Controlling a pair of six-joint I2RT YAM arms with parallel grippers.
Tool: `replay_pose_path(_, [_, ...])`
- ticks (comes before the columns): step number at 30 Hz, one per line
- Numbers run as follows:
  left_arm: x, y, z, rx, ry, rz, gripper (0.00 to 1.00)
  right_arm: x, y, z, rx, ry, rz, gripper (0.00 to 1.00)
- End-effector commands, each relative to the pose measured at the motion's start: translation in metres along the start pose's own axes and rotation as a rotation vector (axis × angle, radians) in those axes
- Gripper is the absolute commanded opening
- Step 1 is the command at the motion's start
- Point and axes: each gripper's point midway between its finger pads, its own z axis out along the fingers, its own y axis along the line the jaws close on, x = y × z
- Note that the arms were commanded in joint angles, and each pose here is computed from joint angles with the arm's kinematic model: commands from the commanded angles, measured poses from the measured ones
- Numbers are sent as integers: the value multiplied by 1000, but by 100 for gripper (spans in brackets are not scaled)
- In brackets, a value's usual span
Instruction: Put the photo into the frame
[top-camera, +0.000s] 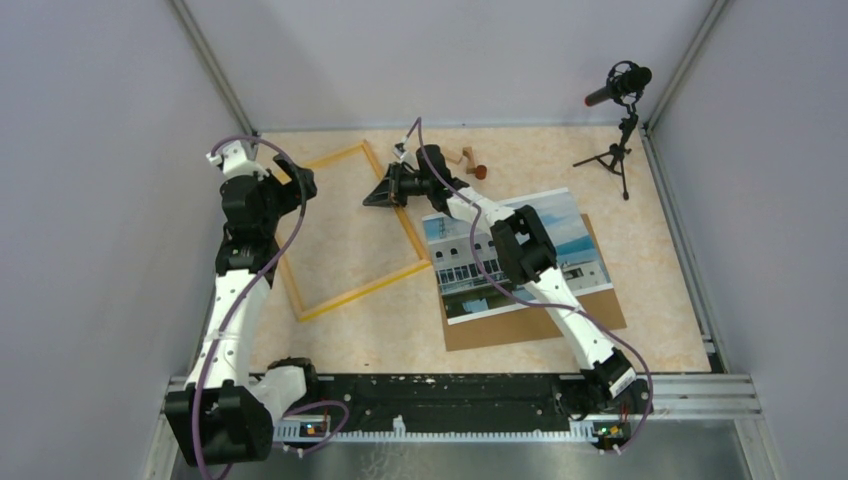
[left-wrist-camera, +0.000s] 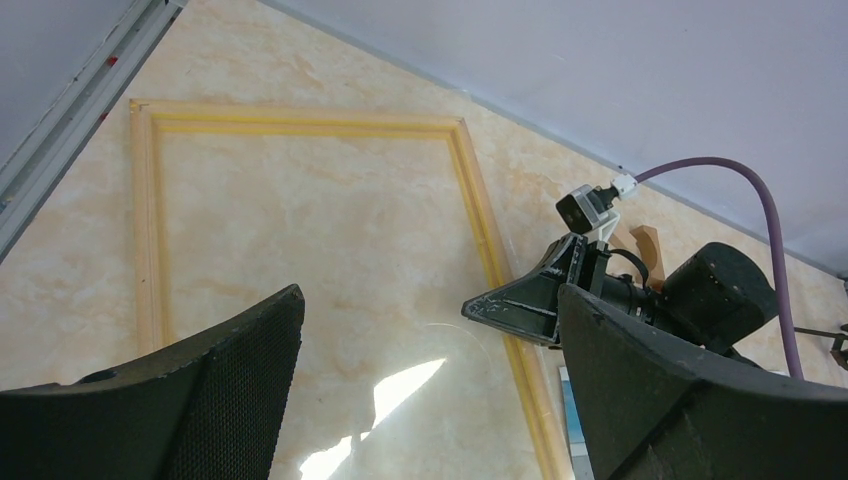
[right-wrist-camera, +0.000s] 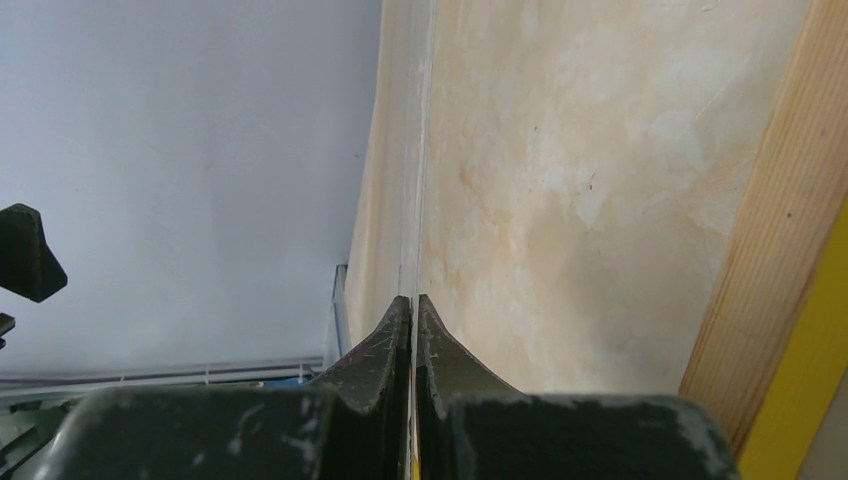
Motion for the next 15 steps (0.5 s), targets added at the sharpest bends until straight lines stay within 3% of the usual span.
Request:
replay_pose_path(1, [-8,-2,1,9,-41,14,99,-26,65,-16,-88,-42,-121,0])
replay_pose_path(15, [-14,-6,3,25,-62,12,99,-29,62,-18,-88,-42,-124,0])
